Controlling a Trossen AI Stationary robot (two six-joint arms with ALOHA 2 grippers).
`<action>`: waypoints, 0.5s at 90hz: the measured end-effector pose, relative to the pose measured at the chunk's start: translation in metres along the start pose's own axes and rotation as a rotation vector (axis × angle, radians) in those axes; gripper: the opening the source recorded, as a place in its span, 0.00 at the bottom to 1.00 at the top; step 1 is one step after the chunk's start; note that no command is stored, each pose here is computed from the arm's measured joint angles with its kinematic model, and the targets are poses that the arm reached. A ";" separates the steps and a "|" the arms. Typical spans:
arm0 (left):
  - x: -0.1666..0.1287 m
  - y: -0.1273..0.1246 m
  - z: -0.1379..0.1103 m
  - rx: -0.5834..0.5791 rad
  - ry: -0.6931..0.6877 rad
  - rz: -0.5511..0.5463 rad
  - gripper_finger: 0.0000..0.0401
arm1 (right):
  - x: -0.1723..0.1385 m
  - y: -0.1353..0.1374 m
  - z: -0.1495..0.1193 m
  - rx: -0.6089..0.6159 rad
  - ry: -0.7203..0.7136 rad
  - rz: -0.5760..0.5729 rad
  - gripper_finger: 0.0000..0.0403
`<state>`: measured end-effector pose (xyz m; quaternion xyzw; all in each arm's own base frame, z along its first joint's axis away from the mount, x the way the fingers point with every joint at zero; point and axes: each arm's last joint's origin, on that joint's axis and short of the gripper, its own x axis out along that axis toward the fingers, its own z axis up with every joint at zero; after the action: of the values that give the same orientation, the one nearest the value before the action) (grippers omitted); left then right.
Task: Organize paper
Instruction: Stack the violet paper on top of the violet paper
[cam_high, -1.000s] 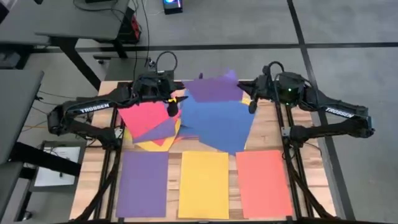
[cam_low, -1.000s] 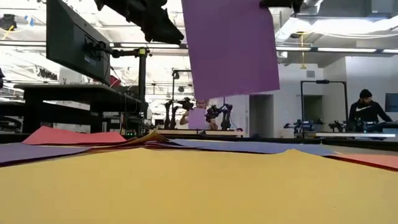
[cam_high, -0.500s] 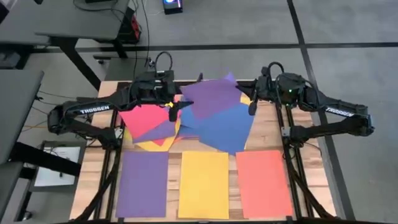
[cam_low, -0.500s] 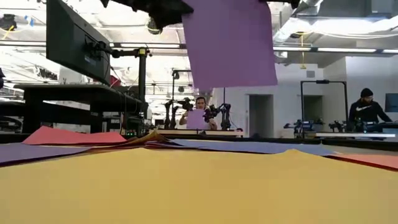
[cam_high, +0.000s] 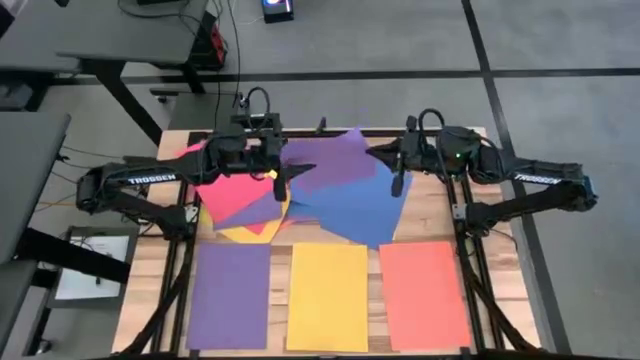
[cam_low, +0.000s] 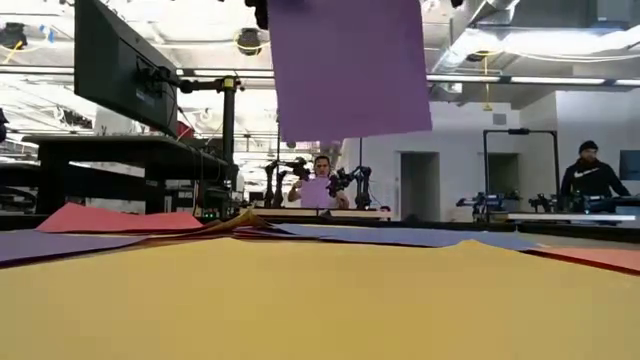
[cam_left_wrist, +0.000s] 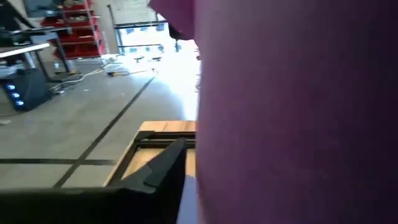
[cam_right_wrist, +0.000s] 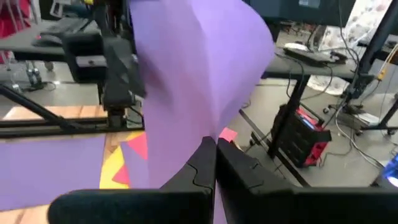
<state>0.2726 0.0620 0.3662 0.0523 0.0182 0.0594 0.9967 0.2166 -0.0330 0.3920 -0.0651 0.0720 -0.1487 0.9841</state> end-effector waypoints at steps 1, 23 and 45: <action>0.000 0.000 0.000 0.003 0.000 0.003 0.25 | 0.000 0.000 0.000 0.000 0.000 0.001 0.00; -0.006 0.000 -0.006 0.060 0.106 0.046 0.00 | 0.000 0.001 -0.001 0.014 0.016 0.006 0.02; -0.032 -0.006 -0.005 0.021 0.236 0.090 0.00 | -0.023 -0.005 0.006 0.047 -0.026 -0.005 0.20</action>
<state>0.2412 0.0527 0.3611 0.0559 0.1335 0.1098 0.9834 0.1947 -0.0305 0.4013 -0.0439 0.0557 -0.1520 0.9858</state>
